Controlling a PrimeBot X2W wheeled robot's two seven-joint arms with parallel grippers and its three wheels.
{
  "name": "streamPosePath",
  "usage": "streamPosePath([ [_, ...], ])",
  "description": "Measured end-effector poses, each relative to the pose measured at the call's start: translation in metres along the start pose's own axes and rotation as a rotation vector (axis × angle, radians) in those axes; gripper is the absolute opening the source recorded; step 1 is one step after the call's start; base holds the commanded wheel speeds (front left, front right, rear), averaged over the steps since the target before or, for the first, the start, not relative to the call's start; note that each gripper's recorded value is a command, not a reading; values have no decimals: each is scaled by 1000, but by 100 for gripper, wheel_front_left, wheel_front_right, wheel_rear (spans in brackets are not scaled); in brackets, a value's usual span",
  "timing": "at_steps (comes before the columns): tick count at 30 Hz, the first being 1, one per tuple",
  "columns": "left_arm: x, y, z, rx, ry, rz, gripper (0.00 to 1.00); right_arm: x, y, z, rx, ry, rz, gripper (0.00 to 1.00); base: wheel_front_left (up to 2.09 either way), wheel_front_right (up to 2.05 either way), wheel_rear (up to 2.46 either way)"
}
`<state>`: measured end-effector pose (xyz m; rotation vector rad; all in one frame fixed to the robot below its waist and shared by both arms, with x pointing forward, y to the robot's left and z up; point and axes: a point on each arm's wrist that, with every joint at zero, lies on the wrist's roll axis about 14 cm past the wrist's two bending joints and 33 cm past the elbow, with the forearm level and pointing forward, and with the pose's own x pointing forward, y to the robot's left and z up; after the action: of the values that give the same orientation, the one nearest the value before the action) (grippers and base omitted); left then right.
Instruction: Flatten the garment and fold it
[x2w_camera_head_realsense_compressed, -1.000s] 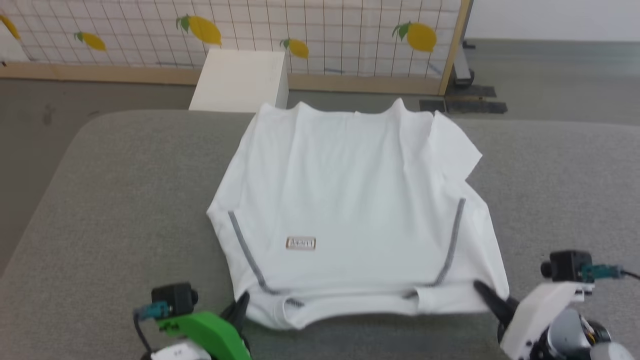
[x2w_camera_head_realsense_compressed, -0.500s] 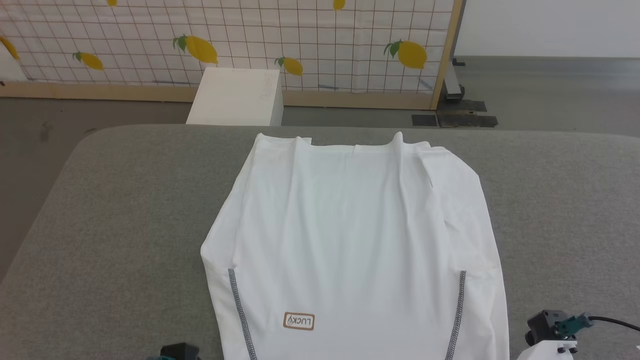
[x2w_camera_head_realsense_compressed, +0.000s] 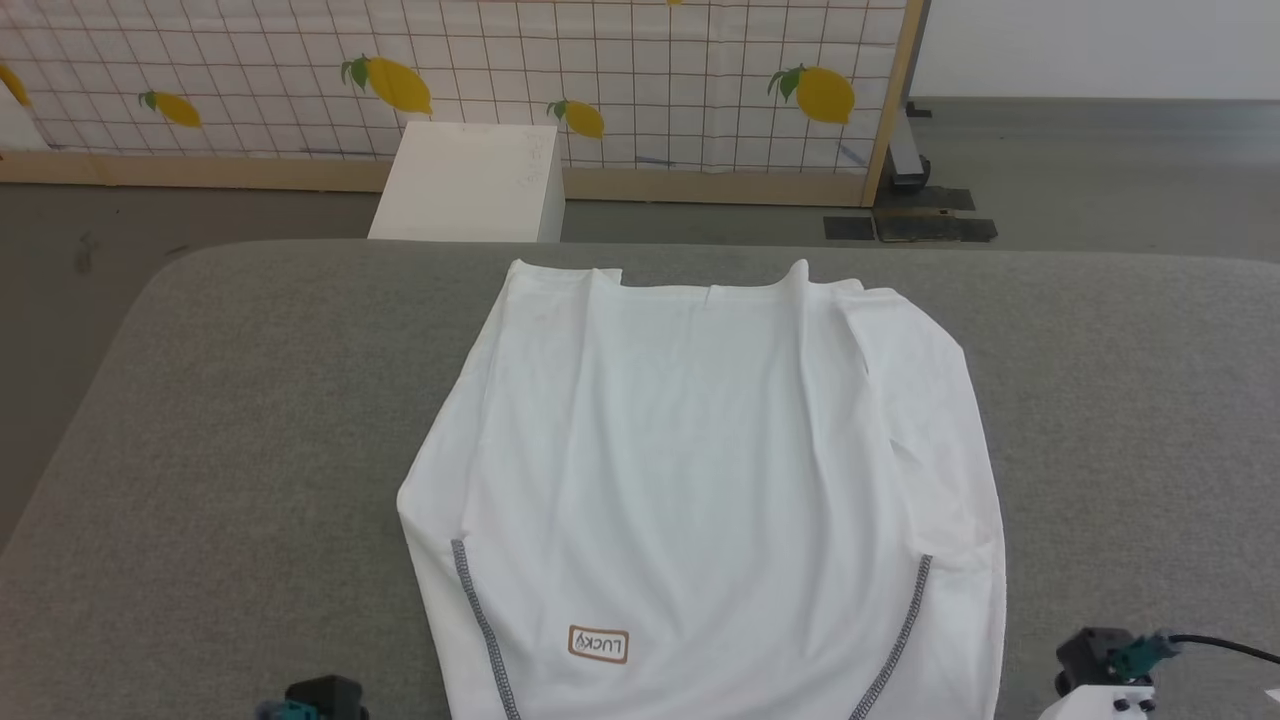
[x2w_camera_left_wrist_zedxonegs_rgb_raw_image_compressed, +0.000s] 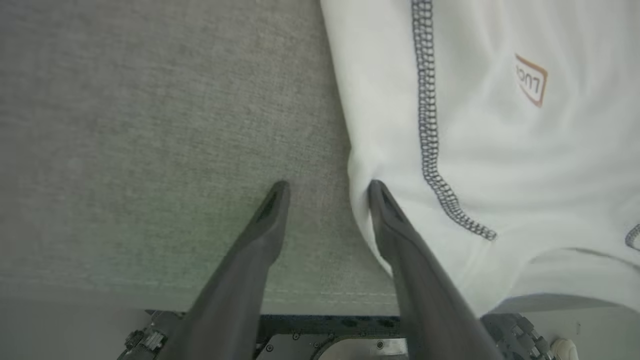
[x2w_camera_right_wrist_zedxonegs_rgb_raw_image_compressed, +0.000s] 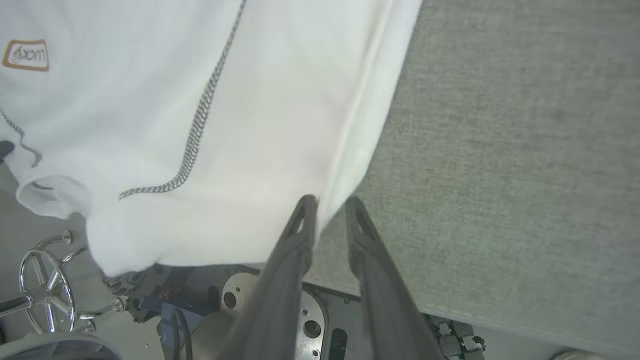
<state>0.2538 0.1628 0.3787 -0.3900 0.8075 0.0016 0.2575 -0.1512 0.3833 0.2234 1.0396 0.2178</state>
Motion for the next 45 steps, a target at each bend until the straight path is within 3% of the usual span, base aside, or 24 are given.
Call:
streamPosePath([
  [6,-10,8,38,-19,-99,14,100,-14,-5,25,32,-113,6,100,0,0,0],
  [9,-20,7,84,-12,-280,7,100,-26,-10,55,58,-236,4,100,0,0,0],
  [14,-46,-6,170,99,-689,-10,100,-44,-22,109,87,-434,-22,100,0,0,0],
  [17,-55,-13,193,167,-841,-17,100,-48,-28,138,95,-518,-33,100,0,0,0],
  [21,-51,-22,203,229,-932,-35,100,-41,-31,172,91,-562,-44,100,0,0,0],
  [34,-15,-47,238,294,-1011,-56,100,27,-50,283,-95,-458,-202,100,0,0,0],
  [45,23,-28,226,299,-936,9,100,124,-52,285,-216,-204,-263,100,0,0,0],
])
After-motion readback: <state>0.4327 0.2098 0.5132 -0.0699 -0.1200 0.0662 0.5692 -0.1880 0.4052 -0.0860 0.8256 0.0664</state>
